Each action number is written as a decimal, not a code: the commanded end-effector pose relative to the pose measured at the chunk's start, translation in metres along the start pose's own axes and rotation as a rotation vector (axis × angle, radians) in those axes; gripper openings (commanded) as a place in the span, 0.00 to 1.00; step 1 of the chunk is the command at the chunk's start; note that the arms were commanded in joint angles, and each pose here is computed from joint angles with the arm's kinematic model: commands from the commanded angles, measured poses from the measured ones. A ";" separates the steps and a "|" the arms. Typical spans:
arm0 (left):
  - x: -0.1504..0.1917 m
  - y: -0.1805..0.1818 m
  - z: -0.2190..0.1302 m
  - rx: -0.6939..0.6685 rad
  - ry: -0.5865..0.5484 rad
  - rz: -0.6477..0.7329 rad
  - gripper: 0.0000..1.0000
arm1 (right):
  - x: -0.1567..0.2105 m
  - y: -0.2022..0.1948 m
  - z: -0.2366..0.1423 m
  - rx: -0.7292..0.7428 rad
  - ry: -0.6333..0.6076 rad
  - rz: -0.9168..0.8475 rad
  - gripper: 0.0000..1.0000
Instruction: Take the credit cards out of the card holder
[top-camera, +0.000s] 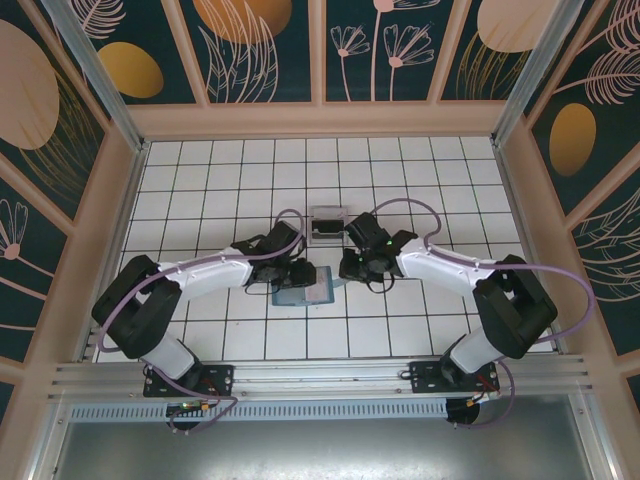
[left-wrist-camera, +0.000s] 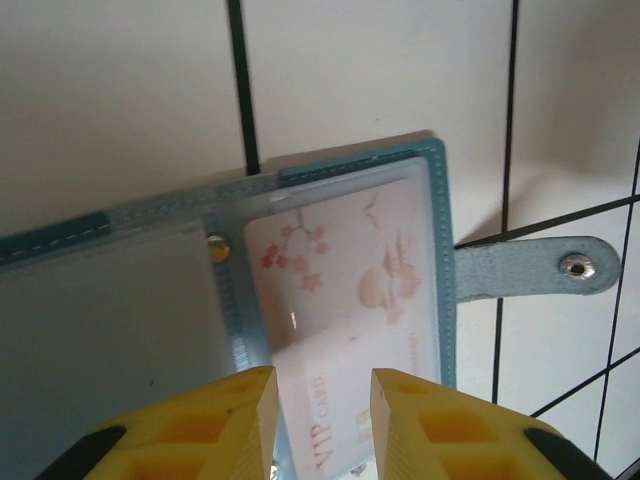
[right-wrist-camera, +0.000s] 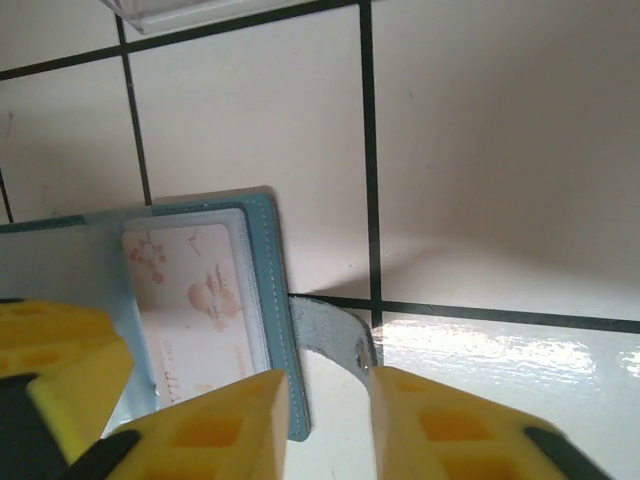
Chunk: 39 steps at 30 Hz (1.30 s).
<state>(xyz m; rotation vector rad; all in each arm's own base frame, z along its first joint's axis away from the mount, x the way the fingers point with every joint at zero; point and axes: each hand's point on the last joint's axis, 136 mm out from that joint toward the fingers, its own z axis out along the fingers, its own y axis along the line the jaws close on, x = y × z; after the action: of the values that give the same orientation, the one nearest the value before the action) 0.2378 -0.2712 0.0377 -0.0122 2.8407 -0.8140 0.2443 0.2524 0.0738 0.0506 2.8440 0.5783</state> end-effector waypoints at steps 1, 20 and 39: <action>-0.004 -0.014 -0.005 0.094 -0.030 -0.017 0.32 | -0.011 0.007 -0.017 0.003 -0.037 -0.005 0.32; 0.004 0.007 0.001 0.101 -0.031 -0.059 0.31 | 0.013 0.035 0.032 -0.078 0.109 -0.045 0.29; 0.006 0.016 0.006 0.068 -0.022 -0.058 0.30 | 0.026 0.025 0.065 -0.002 0.168 -0.069 0.22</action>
<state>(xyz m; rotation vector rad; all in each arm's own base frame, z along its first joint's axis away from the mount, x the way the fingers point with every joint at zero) 0.2335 -0.2644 0.0257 -0.0867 2.7997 -0.9313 0.2328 0.3004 0.0224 -0.0686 2.9951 0.6286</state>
